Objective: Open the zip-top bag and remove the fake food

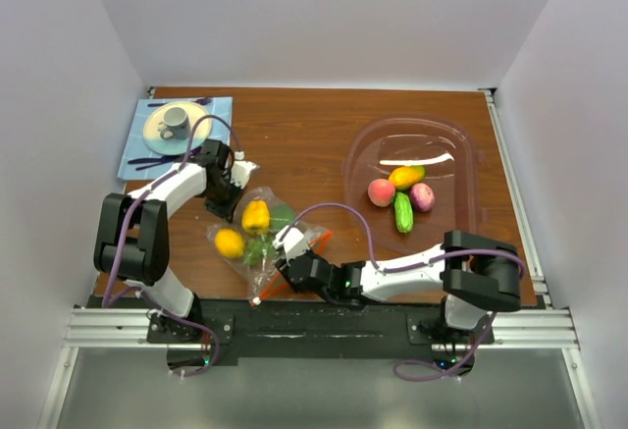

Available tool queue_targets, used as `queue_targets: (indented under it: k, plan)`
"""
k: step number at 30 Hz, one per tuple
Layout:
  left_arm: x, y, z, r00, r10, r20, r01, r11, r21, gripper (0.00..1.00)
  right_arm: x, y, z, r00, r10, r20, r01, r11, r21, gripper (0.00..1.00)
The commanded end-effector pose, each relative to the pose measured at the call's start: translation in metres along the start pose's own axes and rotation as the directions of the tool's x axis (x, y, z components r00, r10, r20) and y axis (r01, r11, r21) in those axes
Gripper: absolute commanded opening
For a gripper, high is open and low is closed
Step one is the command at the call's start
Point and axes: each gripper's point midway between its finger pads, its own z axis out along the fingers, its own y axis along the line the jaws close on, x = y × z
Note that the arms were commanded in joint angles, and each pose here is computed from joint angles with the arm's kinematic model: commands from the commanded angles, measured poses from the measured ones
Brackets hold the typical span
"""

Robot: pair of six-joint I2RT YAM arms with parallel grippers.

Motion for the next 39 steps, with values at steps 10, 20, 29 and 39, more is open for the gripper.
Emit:
queue_targets:
  k: [10,20,29,39]
  plan:
    - [0.004,-0.013,0.008,0.999,0.047,-0.018,-0.046,0.998,0.051,0.0,-0.087,0.001,0.036,0.942,-0.184,0.28,0.139,0.975,0.173,0.9]
    - [0.007,-0.015,0.009,0.997,0.065,-0.029,-0.063,0.996,0.066,0.0,-0.068,-0.008,0.07,0.954,-0.175,0.244,0.13,0.973,0.191,0.93]
    - [0.01,-0.016,0.009,0.997,0.073,-0.032,-0.07,0.995,0.067,0.0,-0.054,0.005,0.08,0.985,-0.063,0.158,0.058,0.998,0.038,0.22]
    - [0.012,-0.013,0.009,0.997,0.074,-0.03,-0.073,0.996,0.05,0.0,-0.052,-0.003,0.04,0.993,0.008,0.115,-0.007,1.0,-0.005,0.0]
